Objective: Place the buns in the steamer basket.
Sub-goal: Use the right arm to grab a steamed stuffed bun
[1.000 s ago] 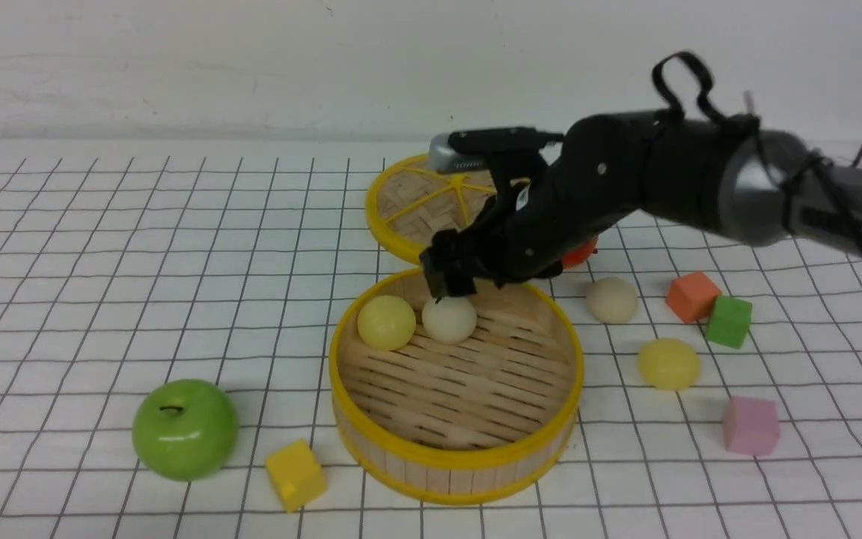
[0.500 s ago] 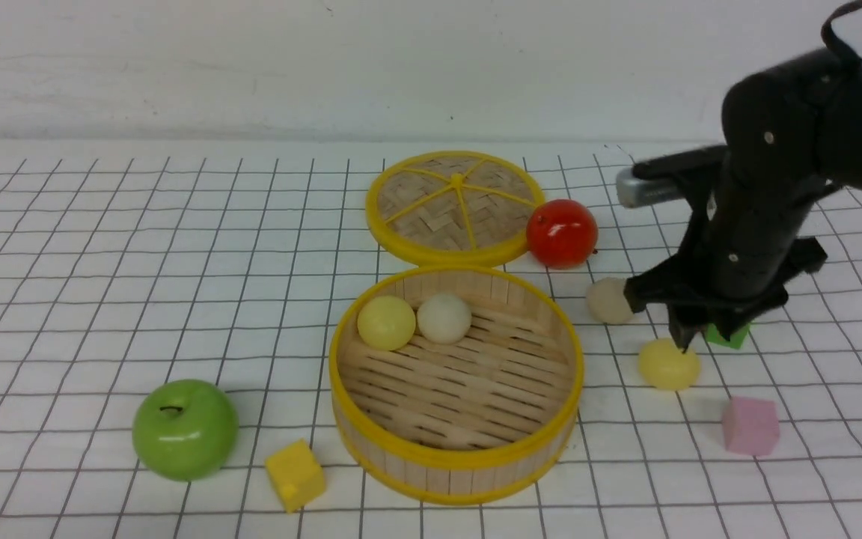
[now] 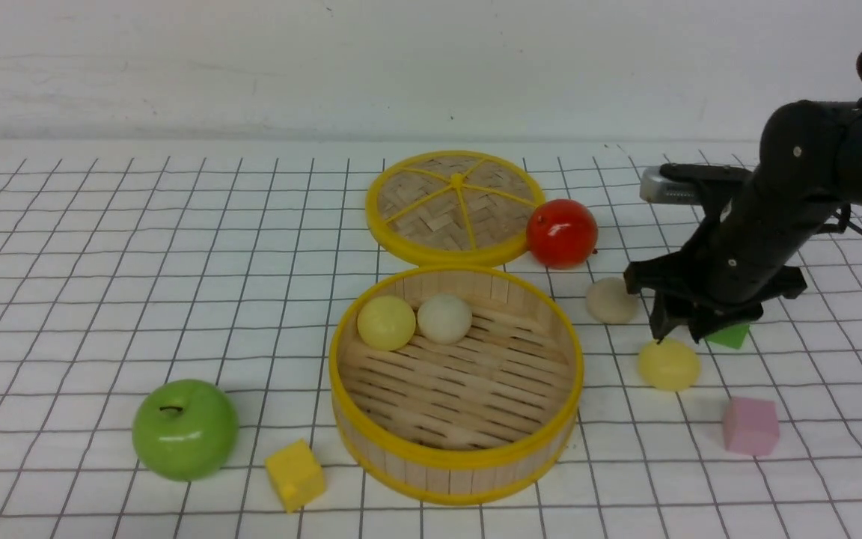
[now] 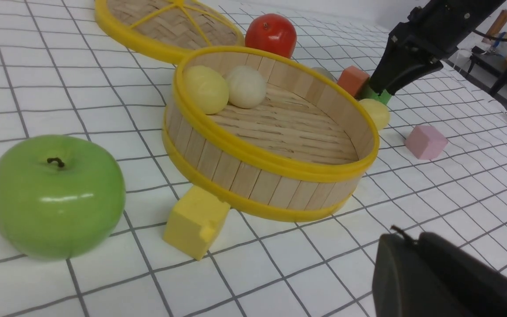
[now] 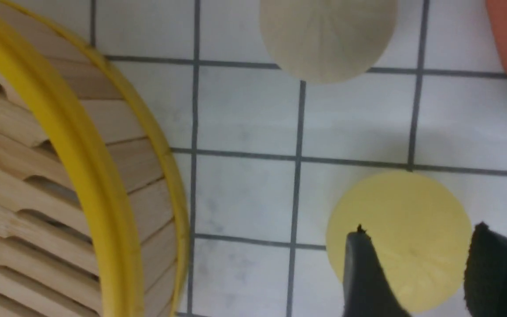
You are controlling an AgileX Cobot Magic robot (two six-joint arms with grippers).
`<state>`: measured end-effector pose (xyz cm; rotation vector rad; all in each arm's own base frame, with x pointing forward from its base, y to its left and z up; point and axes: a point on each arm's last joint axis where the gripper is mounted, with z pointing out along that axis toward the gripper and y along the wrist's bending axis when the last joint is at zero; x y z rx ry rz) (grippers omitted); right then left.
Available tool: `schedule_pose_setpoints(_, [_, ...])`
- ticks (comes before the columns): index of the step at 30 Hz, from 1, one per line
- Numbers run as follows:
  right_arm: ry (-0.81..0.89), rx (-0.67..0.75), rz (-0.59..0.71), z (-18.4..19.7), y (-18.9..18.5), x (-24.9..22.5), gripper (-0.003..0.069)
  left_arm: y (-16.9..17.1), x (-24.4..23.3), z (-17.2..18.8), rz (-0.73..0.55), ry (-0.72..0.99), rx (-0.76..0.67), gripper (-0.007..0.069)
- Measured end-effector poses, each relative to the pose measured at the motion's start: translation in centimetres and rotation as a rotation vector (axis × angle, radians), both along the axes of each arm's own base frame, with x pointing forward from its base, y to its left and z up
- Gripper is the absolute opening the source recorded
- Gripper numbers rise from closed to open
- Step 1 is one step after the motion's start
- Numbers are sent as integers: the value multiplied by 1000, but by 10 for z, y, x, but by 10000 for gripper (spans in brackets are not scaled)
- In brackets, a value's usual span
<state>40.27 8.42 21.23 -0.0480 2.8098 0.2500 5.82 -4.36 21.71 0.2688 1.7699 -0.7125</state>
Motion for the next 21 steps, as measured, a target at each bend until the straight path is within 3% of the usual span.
schedule_pose_setpoints(12, [18, -13, -1, -23, 1, 8, 306, 0, 0, 0, 0, 0, 0, 55])
schedule_pose_setpoints(18, [16, -15, 4, -23, 1, 8, 185, 0, 0, 0, 0, 0, 0, 57])
schedule_pose_setpoints(21, [22, -22, 17, -24, 0, 7, 74, 0, 0, 0, 0, 0, 0, 57])
